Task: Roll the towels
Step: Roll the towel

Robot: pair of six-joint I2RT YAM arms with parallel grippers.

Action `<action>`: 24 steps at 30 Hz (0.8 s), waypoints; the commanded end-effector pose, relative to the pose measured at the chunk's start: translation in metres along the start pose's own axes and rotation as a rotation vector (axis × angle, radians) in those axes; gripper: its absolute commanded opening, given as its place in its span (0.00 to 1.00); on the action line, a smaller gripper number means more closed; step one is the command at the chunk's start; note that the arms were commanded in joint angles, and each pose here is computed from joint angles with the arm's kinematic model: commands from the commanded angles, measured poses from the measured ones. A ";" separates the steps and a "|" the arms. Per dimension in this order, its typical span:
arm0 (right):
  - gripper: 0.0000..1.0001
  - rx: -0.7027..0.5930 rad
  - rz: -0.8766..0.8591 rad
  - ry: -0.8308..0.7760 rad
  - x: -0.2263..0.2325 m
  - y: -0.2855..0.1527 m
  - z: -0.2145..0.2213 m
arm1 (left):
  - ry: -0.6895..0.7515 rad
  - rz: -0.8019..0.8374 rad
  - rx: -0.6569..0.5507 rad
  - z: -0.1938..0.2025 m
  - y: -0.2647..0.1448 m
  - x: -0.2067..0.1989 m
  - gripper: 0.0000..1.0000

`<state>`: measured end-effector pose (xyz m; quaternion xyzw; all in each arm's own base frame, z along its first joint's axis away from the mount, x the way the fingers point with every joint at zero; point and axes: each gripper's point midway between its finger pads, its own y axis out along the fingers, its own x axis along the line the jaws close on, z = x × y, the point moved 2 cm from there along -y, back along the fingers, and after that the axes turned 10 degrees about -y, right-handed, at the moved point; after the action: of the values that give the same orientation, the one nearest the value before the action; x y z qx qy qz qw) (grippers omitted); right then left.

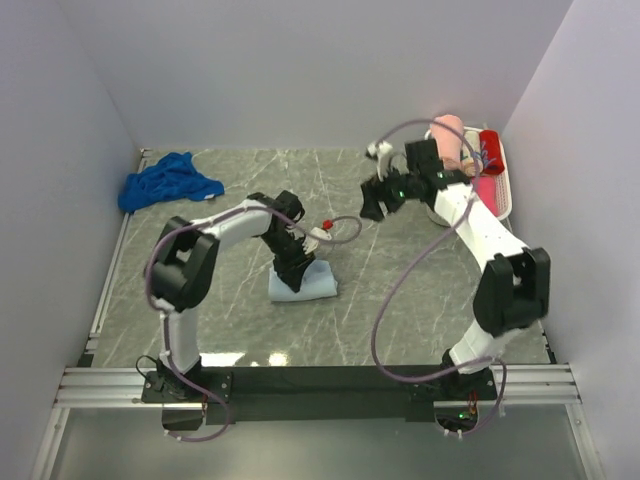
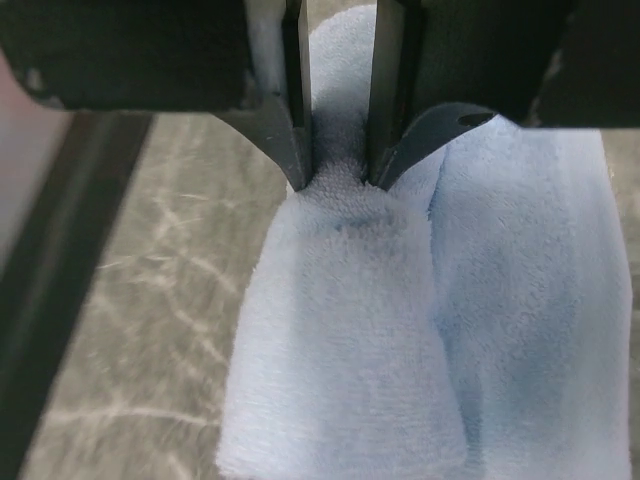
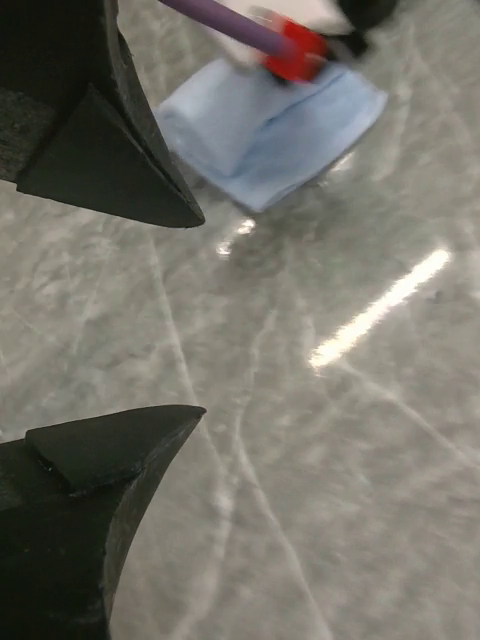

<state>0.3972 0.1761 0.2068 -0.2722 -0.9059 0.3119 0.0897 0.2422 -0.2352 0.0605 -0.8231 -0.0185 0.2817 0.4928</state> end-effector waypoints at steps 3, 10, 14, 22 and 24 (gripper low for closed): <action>0.73 0.080 0.036 -0.079 0.034 -0.030 0.059 | -0.310 0.212 0.201 0.039 0.028 0.017 0.01; 0.60 0.085 0.093 -0.217 0.074 -0.050 0.105 | -0.374 0.184 0.204 0.021 0.025 0.065 0.01; 0.67 0.068 0.017 -0.376 0.112 -0.028 0.086 | -0.380 0.188 0.197 0.018 0.027 0.077 0.04; 0.81 0.024 -0.051 -0.796 0.174 0.053 0.045 | -0.405 0.227 0.181 0.019 0.030 0.086 0.17; 0.81 0.034 -0.065 -0.841 0.179 0.066 0.049 | -0.405 0.222 0.176 0.020 0.029 0.089 0.17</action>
<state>0.2346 0.2697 0.1089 -0.0685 -0.8836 0.4283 -0.1762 0.2767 -0.2310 0.0524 -0.6788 0.0264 0.5826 0.4463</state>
